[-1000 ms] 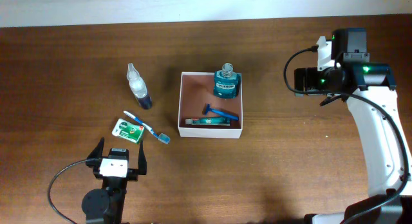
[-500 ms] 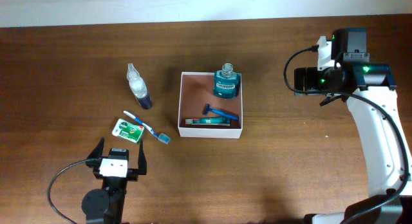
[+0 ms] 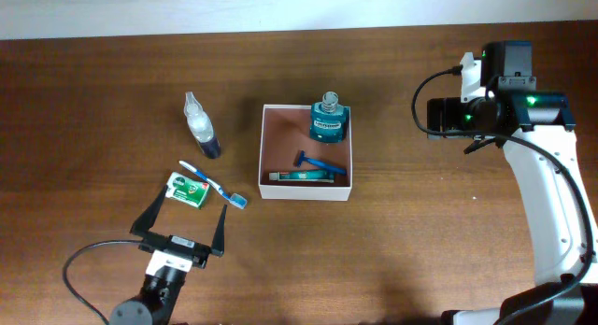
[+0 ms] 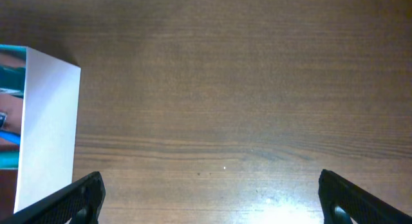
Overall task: Pack container
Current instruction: 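Move the left gripper to the soap pump bottle and grasp it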
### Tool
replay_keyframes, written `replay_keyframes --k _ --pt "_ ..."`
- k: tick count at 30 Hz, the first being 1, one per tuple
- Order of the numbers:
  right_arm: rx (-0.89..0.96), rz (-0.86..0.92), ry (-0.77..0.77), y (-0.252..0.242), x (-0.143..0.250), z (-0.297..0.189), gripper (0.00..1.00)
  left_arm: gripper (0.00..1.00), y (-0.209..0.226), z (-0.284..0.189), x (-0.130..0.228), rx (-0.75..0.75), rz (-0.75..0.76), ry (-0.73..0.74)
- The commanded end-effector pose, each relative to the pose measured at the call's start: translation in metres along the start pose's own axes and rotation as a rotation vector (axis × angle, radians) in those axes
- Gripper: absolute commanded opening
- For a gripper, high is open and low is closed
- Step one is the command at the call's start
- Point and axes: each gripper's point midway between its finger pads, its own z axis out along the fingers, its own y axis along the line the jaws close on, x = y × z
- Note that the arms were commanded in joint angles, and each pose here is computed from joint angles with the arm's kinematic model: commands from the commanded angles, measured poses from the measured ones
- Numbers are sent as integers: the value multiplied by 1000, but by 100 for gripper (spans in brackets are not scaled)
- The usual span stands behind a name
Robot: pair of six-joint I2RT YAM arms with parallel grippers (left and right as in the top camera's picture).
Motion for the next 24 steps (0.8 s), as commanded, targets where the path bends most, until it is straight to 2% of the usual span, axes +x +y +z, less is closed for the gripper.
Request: replay_keyframes --k 1,4,7,11,15,18,24 --pt "12 13 -7 -3 -2 -2 99 99 2 3 -16 13 -5 4" --pt "12 13 -7 -3 -2 -2 98 99 21 11 -26 -50 -29 78" --pt "12 13 -7 -3 -2 -2 99 99 38 30 -51 -61 -51 133" --pt "12 13 -7 -3 -2 -2 99 99 41 72 -72 86 -153 305" --pt "12 13 -7 -3 -2 -2 98 99 53 110 -63 154 -293 567" --pt "12 13 -7 -3 -2 -2 99 99 60 129 -49 181 -366 709" --pt "12 13 -7 -3 -2 -2 99 99 63 151 -3 199 -438 865"
